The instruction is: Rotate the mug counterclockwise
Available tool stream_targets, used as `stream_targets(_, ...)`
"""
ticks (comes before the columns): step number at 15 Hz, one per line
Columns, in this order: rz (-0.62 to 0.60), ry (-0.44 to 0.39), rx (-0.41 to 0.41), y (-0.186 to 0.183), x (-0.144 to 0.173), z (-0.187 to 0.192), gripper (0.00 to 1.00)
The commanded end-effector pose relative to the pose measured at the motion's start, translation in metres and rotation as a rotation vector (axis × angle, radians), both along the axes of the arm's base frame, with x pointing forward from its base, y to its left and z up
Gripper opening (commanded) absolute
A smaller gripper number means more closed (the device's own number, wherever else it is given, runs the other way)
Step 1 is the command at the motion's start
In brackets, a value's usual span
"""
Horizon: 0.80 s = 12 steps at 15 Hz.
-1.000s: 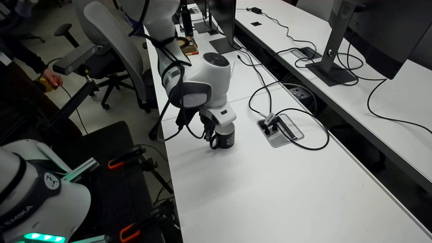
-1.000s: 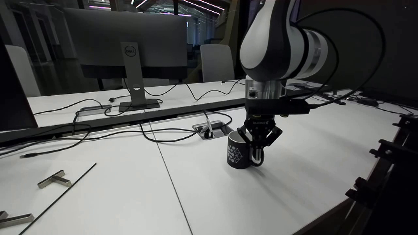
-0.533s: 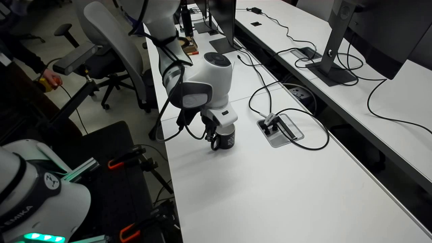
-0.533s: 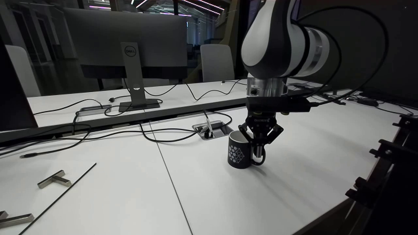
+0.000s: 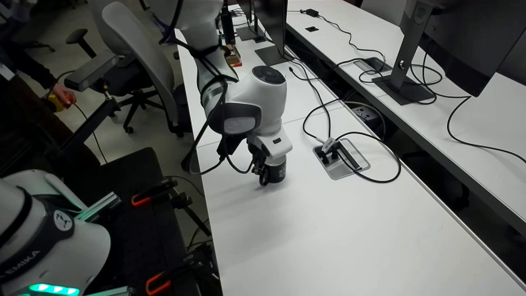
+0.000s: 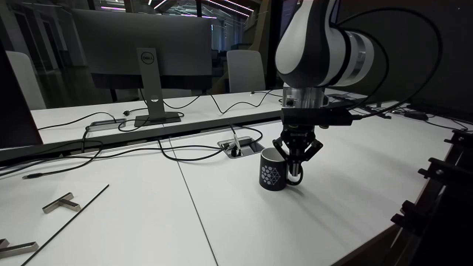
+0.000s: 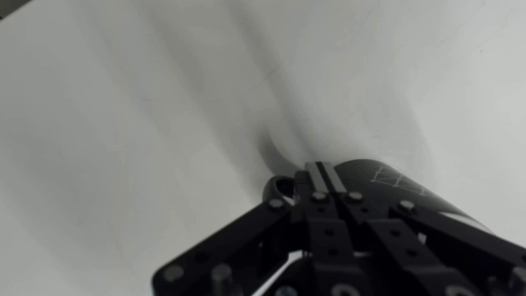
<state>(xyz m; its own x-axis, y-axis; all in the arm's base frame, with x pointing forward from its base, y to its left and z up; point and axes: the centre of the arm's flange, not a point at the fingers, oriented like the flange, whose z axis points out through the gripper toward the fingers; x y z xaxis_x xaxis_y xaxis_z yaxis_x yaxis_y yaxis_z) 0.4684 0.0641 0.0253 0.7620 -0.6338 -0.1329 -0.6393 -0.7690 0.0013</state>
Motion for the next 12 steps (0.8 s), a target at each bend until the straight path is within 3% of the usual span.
stream_targets(1, -0.021, -0.009, 0.008, -0.007, -0.005, 0.004, 0.00)
stream_targets(12, -0.070, 0.010, 0.067, -0.021, -0.004, -0.015, 0.00)
